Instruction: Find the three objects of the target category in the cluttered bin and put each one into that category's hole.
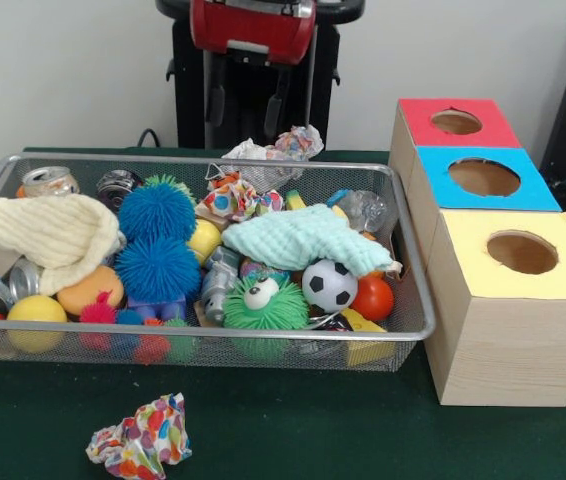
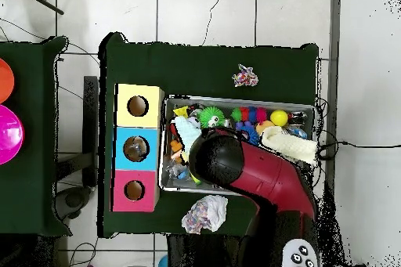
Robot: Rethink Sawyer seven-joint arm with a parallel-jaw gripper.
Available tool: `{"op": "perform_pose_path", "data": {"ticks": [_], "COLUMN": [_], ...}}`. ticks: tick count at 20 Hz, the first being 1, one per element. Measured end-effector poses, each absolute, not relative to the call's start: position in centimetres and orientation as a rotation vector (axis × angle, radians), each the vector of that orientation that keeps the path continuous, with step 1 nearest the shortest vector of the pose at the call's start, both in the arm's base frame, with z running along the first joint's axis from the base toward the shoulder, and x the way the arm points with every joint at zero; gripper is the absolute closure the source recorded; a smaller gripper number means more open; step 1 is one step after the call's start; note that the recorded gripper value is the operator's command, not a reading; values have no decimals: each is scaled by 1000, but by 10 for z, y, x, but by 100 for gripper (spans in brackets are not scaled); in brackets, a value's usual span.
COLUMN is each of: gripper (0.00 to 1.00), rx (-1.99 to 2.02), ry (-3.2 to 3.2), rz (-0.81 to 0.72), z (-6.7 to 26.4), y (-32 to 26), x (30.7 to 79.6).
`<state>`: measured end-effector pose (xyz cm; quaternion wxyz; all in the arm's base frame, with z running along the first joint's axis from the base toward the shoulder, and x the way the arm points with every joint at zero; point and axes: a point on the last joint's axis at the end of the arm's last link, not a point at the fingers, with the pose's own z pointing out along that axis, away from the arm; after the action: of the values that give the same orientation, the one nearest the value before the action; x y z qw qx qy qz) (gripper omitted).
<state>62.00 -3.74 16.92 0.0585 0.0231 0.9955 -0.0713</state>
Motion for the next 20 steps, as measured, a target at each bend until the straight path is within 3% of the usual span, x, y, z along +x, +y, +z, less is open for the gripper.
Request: {"op": "perform_pose_path", "data": {"ticks": [11,20], "gripper": [0,0], "rx": [-56,-130], "ry": [2989,2964], "rz": [-296,-254], "z": [168,168], "y": [-40,-16], "x": [634,650]}}
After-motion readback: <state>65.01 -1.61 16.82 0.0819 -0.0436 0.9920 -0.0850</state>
